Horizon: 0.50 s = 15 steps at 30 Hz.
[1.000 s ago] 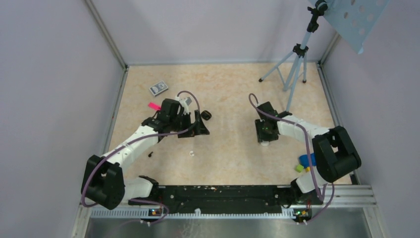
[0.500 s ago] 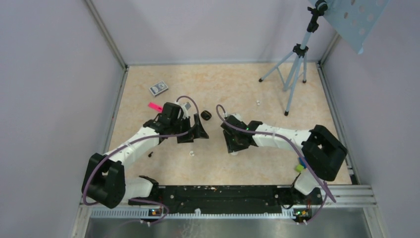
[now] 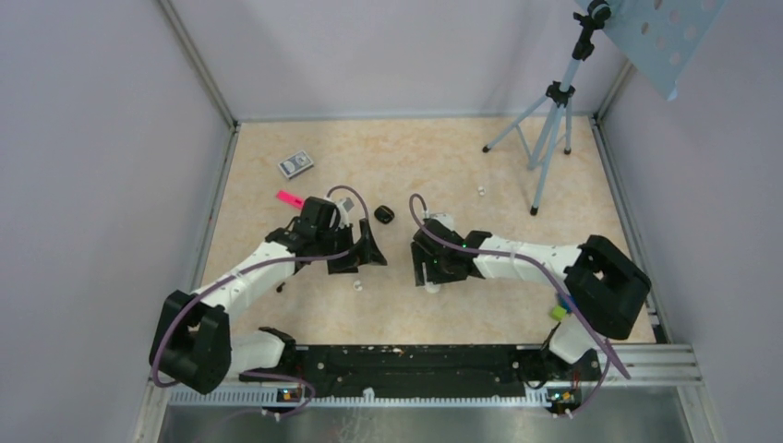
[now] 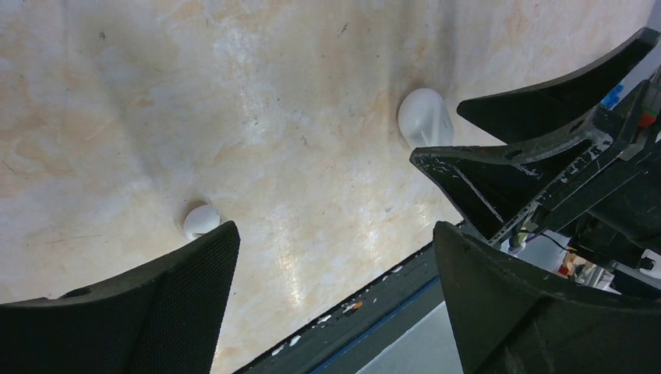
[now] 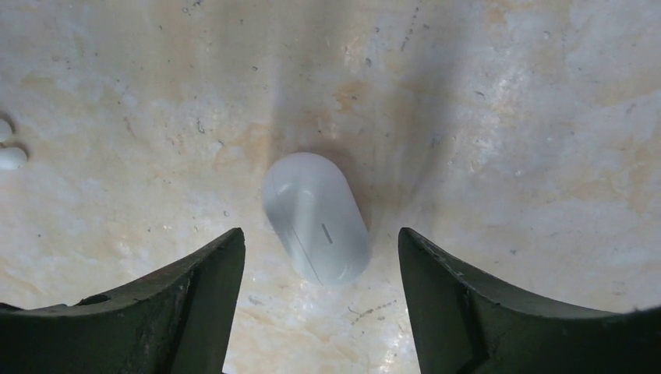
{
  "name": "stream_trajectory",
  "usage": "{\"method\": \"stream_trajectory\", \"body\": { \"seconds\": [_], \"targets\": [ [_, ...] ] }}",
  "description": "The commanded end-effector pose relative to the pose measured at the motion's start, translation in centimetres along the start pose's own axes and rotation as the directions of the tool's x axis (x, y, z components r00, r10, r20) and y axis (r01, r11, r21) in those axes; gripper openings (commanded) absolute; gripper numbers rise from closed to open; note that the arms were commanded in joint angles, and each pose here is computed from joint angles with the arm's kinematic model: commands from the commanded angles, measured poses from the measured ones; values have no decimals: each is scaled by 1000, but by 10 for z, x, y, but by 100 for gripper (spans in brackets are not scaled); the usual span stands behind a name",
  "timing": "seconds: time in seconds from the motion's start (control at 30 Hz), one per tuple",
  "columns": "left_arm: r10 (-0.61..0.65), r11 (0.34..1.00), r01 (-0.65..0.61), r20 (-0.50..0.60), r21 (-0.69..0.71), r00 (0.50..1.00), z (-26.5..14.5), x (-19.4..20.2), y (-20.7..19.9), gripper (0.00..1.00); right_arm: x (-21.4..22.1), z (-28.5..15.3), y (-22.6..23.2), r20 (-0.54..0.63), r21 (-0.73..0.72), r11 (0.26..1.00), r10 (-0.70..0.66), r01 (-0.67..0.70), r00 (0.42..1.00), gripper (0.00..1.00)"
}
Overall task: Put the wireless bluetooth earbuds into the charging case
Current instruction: Move the charging case to the center of the board, then pick up the charging case from the center of the board.
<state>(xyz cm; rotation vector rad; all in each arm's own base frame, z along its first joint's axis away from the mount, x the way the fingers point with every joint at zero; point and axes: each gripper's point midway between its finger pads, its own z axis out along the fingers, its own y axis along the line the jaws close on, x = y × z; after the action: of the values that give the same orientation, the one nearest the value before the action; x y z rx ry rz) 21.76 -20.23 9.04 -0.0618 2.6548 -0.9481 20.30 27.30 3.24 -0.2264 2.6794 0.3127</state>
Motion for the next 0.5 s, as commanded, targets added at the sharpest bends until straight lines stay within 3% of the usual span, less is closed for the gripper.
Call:
{"method": "stream_trajectory", "body": {
  "seconds": [0.0, 0.13, 0.27, 0.3, 0.33, 0.47],
  "targets": [
    [56, 997, -60, 80, 43, 995, -7, -15, -17, 99, -16, -33, 3, 109, -67, 998, -8, 16, 994, 71],
    [95, 993, -99, 52, 70, 994, 0, -12, -31, 98, -26, -65, -4, 235, -140, 990, 8, 25, 972, 74],
    [123, 987, -124, 16, 100, 992, 14, -5, -53, 94, -20, -71, -42, 232, -85, 994, 92, -74, 968, 73],
    [115, 988, -115, 4, 104, 993, 18, -3, -59, 93, -17, -71, -50, 223, -82, 992, 116, -100, 968, 67],
    [102, 990, -101, -9, 94, 995, 24, 0, -61, 92, -14, -69, -52, 210, -99, 989, 128, -109, 969, 55],
    [64, 989, -57, -45, 134, 997, 38, 8, -85, 87, -10, -64, -46, 186, -178, 978, 143, -110, 972, 34]
  ]
}}
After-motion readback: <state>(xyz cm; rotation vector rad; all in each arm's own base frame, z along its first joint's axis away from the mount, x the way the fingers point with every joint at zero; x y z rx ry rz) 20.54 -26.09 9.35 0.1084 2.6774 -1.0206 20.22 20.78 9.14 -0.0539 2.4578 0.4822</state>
